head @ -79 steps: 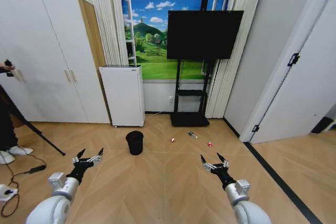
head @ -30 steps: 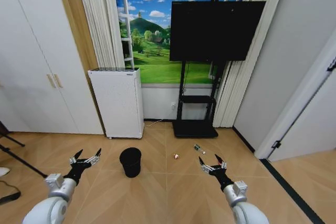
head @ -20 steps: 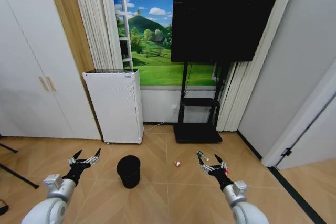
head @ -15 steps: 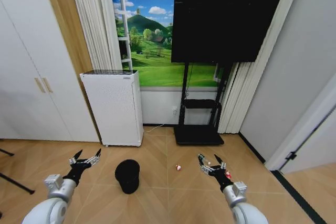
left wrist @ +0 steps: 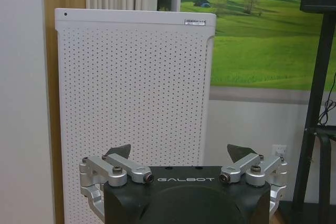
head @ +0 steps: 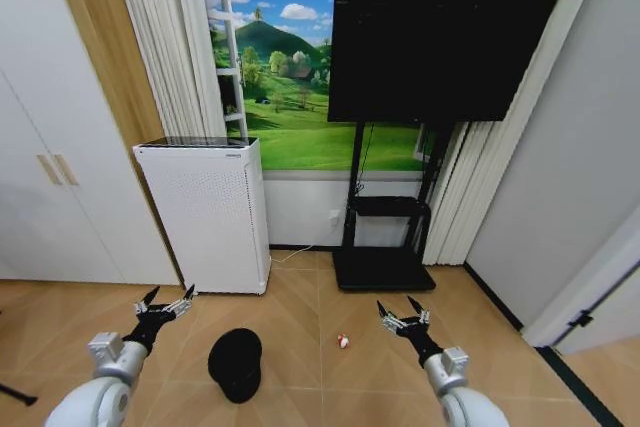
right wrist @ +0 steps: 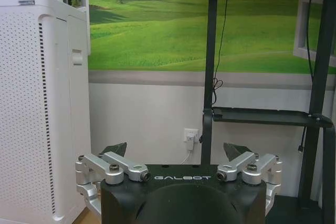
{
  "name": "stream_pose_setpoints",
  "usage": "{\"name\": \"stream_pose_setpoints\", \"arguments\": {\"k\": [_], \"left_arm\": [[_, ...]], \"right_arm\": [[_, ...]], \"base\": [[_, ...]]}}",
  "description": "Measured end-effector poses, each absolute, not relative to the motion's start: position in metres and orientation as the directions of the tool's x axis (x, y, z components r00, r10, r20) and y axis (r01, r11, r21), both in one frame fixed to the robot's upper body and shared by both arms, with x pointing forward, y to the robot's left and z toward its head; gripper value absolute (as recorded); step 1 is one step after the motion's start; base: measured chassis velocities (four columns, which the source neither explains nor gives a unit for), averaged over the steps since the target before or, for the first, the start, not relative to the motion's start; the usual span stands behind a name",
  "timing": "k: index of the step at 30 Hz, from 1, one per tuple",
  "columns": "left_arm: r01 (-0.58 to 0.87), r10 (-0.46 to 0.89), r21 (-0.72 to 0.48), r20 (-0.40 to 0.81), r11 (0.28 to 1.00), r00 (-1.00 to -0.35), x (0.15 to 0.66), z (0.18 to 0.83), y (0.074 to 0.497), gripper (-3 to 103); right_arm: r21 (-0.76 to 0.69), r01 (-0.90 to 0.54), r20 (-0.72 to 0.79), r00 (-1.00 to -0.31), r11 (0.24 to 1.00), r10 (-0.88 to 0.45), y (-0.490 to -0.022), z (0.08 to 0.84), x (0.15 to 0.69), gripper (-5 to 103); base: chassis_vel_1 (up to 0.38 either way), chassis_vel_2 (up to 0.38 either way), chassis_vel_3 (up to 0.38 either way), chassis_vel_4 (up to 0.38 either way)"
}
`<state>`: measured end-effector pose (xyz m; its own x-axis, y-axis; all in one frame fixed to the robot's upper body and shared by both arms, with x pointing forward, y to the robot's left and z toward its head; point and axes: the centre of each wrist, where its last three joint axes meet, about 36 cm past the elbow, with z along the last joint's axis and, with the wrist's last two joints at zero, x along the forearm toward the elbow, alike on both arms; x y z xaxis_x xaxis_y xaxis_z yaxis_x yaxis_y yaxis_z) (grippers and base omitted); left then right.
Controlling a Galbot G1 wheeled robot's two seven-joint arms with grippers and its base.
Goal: Pick up the trash bin and place the garbage on the floor into it.
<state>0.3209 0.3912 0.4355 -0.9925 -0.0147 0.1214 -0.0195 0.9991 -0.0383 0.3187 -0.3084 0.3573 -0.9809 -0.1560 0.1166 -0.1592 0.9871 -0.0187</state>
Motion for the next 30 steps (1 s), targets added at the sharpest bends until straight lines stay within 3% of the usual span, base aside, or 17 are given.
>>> {"name": "stream_pose_setpoints", "arguments": {"k": [12, 30], "left_arm": [[-0.017, -0.011, -0.040, 0.137, 0.999, -0.990, 0.3206, 0.4363, 0.3887, 100], [-0.017, -0.015, -0.013, 0.144, 1.000, -0.989, 0.3185, 0.4359, 0.3853, 100]], "right_arm": [[-0.019, -0.169, 0.082, -0.983, 0.985, -0.167, -0.3096, 0.3562, 0.3196, 100], [-0.008, -0.147, 0.086, -0.986, 0.989, -0.146, -0.3119, 0.3489, 0.3174, 100]], "base": [[-0.168, 0.167, 0.180, -0.176], [0.009, -0.003, -0.006, 0.004]]}}
